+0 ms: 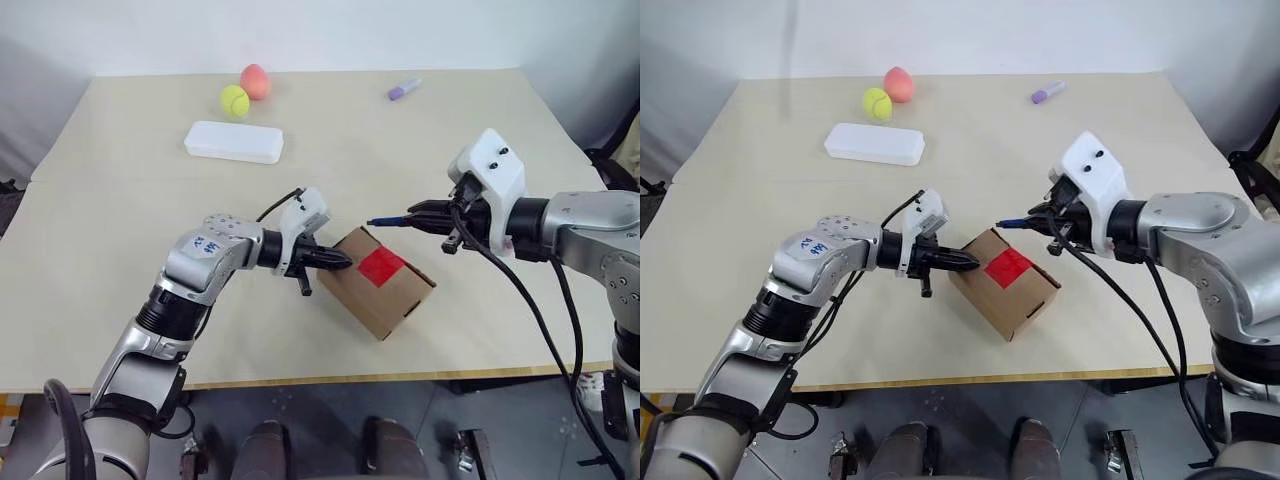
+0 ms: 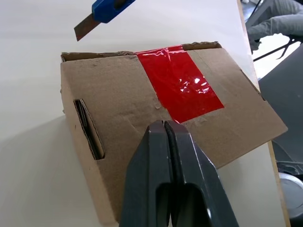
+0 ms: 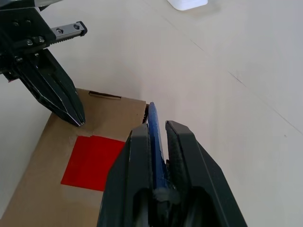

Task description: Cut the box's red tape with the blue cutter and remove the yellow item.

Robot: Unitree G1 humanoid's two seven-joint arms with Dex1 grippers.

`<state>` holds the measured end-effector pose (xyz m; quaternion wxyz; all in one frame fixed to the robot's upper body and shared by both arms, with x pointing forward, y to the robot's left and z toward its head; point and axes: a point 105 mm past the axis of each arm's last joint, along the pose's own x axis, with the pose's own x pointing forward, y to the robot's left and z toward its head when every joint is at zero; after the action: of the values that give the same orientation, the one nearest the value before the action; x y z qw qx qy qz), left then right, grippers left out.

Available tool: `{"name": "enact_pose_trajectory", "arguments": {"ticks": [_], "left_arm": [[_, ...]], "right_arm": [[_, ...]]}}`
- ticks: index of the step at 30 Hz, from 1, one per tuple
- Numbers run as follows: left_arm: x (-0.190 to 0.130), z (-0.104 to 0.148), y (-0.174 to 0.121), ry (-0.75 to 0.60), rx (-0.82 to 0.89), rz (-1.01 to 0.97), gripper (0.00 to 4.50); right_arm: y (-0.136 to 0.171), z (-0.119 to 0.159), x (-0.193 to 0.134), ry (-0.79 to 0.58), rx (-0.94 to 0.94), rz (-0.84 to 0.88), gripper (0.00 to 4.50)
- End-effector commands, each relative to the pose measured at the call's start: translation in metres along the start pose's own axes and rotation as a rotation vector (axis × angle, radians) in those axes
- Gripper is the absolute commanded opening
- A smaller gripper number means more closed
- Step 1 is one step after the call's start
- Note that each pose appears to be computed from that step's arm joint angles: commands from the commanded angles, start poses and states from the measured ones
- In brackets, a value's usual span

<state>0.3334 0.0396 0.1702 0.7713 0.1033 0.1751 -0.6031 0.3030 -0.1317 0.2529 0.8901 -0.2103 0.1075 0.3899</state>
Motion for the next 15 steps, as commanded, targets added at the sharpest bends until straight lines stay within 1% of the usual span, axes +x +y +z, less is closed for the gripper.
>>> {"name": "enact_pose_trajectory", "arguments": {"ticks": [1,6,12,15], "left_arm": [[0.006,-0.008,-0.005,0.043,-0.006,-0.004,0.03],[0.008,-0.006,-0.006,0.039,-0.006,-0.007,0.03],[0.009,-0.005,-0.004,0.036,-0.011,0.002,0.03],[0.009,-0.006,-0.004,0.037,-0.016,0.004,0.03]], "right_arm": [[0.000,0.002,-0.002,-0.019,-0.005,-0.006,0.16],[-0.001,-0.015,0.001,0.014,0.028,-0.013,0.16],[-0.001,-0.022,-0.001,0.038,0.027,-0.010,0.16],[-0.002,-0.020,-0.003,0.028,0.027,-0.018,0.16]]}}
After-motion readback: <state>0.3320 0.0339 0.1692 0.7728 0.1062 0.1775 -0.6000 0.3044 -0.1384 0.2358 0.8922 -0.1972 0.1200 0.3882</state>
